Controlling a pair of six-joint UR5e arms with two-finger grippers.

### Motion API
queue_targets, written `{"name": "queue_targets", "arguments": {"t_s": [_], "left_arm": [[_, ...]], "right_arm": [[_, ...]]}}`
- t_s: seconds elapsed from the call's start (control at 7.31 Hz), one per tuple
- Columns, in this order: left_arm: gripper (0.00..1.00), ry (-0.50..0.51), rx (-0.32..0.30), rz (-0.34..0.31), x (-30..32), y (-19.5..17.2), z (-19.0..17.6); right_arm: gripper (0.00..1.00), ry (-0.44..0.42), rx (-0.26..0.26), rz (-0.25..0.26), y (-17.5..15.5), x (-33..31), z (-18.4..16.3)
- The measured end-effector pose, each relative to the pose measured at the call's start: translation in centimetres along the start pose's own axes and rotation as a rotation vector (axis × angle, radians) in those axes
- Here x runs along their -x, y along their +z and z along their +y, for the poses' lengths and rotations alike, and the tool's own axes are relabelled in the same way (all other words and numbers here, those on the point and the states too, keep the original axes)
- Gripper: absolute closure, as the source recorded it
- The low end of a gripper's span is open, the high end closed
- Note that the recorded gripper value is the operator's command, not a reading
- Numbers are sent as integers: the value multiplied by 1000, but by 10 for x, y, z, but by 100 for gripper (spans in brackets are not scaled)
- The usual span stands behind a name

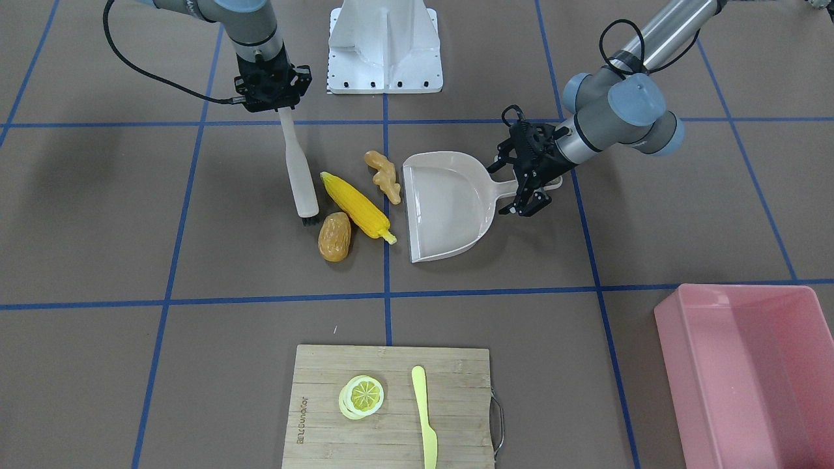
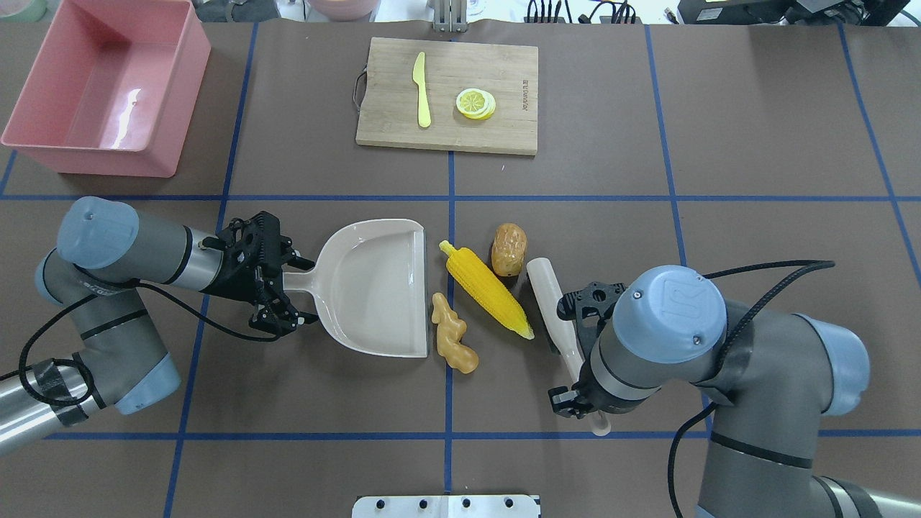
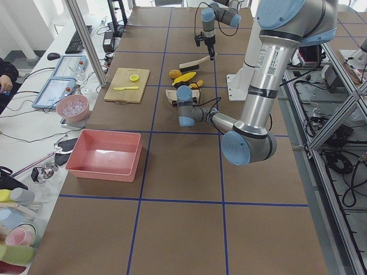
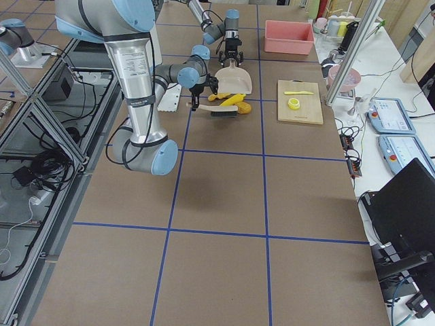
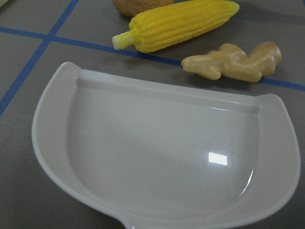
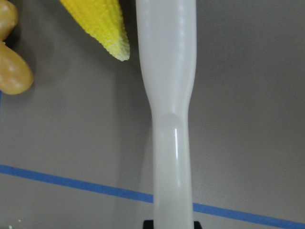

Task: Sweep and dump trash into bin
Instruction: 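Sweep the corn and ginger into the dustpan with the right gripper's brush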

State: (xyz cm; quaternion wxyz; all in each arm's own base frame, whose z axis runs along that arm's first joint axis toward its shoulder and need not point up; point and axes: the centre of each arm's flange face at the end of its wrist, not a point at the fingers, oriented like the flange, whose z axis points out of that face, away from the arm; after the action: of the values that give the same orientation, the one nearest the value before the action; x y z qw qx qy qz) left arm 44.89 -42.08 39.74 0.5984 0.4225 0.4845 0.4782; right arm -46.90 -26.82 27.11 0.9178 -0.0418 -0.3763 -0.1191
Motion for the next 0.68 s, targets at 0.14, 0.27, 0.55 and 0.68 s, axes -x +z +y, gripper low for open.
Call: {"name": "queue_targets", "arguments": {"t_s": [0.14,0.27,0.55,0.68], "left_arm": [[3,-1,2,0,0,1,-1],[3,-3,5,0,0,1,-2],[3,-4,7,0,0,2,-4],[3,-4,7,0,0,2,-5]], "right_arm": [[100,4,6,-7,4,14,-1],[100,8,6,-17,5,28,-3],[100,15,5,-38,4,56,-11],[100,18,2,-47,2,67,-14]]}}
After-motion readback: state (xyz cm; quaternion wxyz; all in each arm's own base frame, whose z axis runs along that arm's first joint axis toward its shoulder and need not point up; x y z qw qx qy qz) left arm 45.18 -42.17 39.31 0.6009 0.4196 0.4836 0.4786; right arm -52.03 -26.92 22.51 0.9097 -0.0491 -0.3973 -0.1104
